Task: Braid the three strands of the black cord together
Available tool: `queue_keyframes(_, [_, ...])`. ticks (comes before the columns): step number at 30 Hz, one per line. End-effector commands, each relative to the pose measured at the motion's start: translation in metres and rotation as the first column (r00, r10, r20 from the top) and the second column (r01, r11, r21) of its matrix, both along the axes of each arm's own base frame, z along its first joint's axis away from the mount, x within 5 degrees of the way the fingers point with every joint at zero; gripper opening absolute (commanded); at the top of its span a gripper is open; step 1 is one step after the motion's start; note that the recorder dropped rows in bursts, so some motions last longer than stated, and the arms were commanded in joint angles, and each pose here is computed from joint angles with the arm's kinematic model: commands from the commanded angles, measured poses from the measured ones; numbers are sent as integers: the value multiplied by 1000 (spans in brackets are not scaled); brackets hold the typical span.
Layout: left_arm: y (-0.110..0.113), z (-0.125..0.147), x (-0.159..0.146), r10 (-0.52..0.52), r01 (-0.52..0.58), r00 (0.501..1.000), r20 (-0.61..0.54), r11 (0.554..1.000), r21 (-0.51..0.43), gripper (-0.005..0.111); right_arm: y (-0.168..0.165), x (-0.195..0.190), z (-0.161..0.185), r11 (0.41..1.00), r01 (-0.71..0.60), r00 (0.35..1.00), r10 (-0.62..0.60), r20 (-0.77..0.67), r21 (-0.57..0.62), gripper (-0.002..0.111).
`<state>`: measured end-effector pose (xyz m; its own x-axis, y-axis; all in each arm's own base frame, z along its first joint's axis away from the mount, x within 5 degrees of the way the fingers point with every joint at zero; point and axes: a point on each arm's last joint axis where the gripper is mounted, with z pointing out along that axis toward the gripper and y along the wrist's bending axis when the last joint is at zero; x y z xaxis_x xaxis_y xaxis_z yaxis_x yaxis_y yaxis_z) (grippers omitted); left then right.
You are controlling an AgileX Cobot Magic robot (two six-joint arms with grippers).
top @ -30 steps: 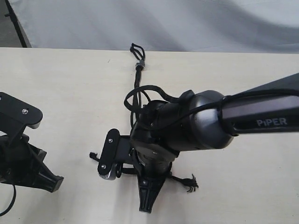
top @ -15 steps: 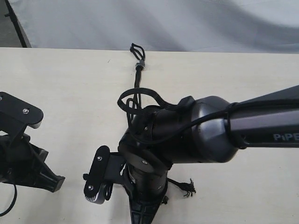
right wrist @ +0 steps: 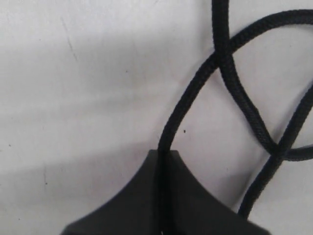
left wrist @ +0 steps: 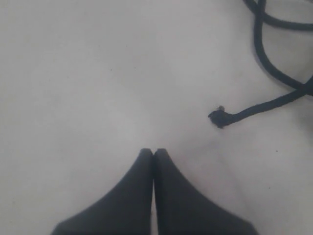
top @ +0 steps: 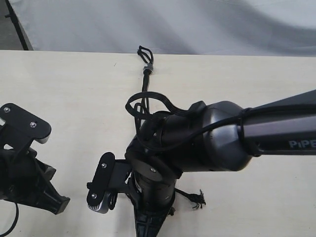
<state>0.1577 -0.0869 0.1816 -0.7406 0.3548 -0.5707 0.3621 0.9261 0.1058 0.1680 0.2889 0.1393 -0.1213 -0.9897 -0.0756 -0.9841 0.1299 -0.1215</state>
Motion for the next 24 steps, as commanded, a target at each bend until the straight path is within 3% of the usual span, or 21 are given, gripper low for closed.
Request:
queue_keyframes(1, [1,-1,-1,3,-3,1000,-3,1000,-6,0,1,-3,2,1000,-1,1000,1,4,9,4])
queue_keyframes(4, [1,-1,-1,3,-3,1000,-3,1000,-6,0,6,-8,2,999,18,1000,-18,11,33,25])
queue_keyframes(8, [1,-1,-1,5,-5,1000,-4,1000,-2,0,8,-11,6,999,-5,1000,3,31,45,74])
queue_keyframes(12, [0,-1,-1,-18,18,1000,-2,1000,-4,0,-8,-6,36,1000,2,995,-4,104,21,99])
queue_keyframes(15, [-2,0,-2,-43,43,999,-2,999,-20,0,-35,7,54,993,113,968,-117,220,30,100])
queue_keyframes(19, [-9,0,-1,-133,134,991,17,990,-34,0,-81,15,64,940,282,903,-328,277,192,100])
queue_keyframes(21, [-14,-5,0,-190,190,982,10,981,-32,0,-96,13,67,909,297,888,-375,265,291,100])
queue_keyframes(24, [-25,-31,12,-231,232,968,-94,973,6,0,-126,-3,65,861,264,883,-398,251,434,100])
